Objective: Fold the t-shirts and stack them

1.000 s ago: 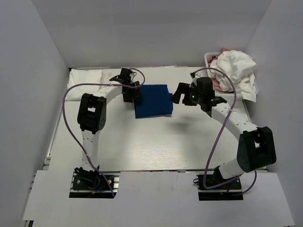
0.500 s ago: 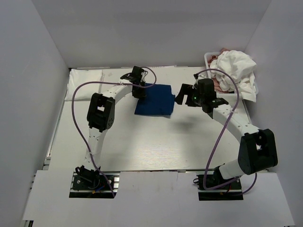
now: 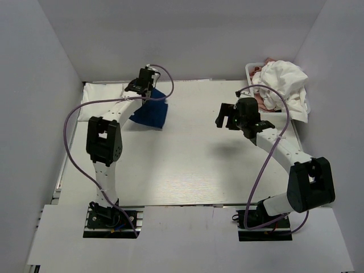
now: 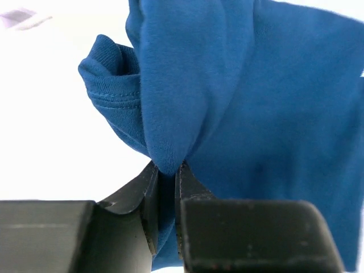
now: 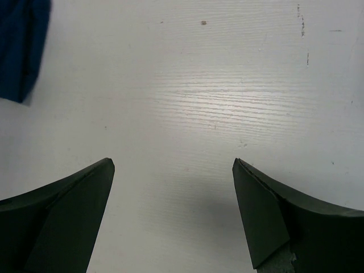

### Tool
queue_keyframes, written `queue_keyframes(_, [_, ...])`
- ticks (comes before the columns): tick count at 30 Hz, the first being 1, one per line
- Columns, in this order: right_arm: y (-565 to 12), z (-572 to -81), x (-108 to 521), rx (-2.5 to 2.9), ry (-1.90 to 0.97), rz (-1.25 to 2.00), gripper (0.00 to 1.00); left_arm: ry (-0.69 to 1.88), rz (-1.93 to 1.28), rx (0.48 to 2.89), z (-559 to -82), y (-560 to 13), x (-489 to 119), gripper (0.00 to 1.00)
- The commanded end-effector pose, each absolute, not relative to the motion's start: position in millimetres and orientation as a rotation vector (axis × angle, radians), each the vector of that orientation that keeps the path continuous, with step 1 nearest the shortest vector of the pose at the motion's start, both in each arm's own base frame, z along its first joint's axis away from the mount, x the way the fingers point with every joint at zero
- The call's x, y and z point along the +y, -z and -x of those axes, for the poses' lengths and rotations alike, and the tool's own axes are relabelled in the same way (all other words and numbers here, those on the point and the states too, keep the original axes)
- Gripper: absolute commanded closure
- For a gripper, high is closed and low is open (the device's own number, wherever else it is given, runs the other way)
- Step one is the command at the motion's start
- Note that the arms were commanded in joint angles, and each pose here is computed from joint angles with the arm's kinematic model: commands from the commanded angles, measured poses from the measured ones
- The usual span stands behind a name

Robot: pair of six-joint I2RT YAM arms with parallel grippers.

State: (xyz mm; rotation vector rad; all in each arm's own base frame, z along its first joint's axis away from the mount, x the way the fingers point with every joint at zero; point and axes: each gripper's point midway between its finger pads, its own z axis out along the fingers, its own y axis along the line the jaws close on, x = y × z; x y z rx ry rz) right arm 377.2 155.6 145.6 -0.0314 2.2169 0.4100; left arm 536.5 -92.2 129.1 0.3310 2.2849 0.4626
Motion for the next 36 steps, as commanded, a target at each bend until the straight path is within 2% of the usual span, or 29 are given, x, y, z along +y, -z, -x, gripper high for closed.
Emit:
queue_keyframes(1, [-151.7,-388.5,149.5,2.186,-0.37,0.024,0.1,-0.615,-0.302,2.074,-545.7,-213.8,-52.1,1.0])
queue_keyframes(11, [-141.2,-388.1,156.4,2.231,-0.401,0.04,0.1,-0.693,-0.291,2.018,-551.0,-257.5,4.7,1.0])
queue_keyframes(23, [-130.0,-385.2,154.8,2.281,-0.381,0.02,0.1,-0.612,-0.29,1.959,-542.6,-305.0,8.6,1.0])
queue_keyframes(33, [-129.9,-385.4,155.8,2.284,-0.391,0.015,0.1,-0.598,-0.235,1.967,-538.1,-317.4,31.3,1.0])
queue_keyframes(36, [-127.1,-387.0,155.8,2.293,-0.384,0.015,0.1,-0.589,-0.234,2.007,-540.6,-300.3,39.1,1.0])
